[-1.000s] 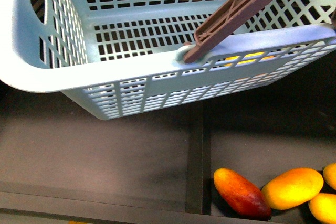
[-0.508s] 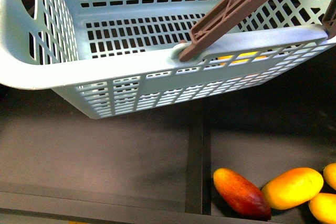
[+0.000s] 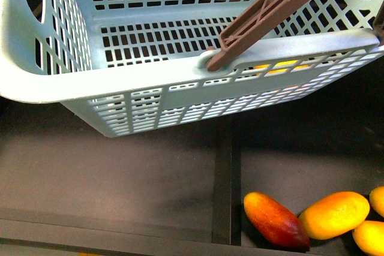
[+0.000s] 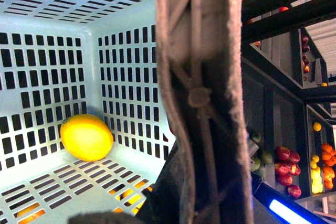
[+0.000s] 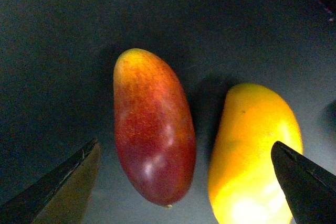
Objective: Pick lemon and mango into basket
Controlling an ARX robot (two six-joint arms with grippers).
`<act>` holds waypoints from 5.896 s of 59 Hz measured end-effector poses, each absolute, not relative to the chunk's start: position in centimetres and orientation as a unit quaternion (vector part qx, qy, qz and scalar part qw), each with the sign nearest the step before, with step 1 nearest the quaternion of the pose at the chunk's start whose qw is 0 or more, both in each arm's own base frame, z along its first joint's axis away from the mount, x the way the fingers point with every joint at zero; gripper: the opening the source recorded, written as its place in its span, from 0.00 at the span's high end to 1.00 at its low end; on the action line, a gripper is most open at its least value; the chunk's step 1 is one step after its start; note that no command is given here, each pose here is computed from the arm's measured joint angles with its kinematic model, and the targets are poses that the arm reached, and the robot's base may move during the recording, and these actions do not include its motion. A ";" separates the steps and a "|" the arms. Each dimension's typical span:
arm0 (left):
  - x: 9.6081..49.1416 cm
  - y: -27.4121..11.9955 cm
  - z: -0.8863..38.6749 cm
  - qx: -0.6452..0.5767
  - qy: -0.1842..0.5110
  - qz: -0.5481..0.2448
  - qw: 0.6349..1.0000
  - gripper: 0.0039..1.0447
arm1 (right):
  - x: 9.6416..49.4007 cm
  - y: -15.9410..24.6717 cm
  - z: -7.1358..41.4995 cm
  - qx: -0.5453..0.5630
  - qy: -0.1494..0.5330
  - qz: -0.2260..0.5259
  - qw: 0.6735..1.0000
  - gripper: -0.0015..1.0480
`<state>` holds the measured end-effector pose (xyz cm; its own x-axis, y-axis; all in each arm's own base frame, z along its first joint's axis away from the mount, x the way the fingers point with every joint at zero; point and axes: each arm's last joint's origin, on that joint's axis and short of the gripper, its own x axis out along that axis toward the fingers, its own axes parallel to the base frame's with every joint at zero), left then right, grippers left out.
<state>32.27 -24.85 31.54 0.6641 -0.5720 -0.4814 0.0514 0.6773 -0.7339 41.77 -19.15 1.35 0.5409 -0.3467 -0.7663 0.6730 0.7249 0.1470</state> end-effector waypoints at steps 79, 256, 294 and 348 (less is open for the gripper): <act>32.3 -24.8 31.5 -0.356 0.366 -0.186 0.840 0.96 | 37.2 -16.3 7.5 0.157 0.287 -0.093 0.940 0.44; 32.3 -24.8 31.5 -0.356 0.366 -0.185 0.839 0.96 | 12.9 0.0 17.1 0.002 -0.005 0.000 1.000 0.98; 32.3 -24.8 31.5 -0.357 0.366 -0.185 0.839 0.96 | 11.0 0.0 17.2 0.002 -0.009 0.001 1.000 0.98; 32.3 -24.8 31.5 -0.357 0.366 -0.185 0.839 0.96 | 9.7 0.0 16.9 0.001 -0.006 0.001 1.000 0.20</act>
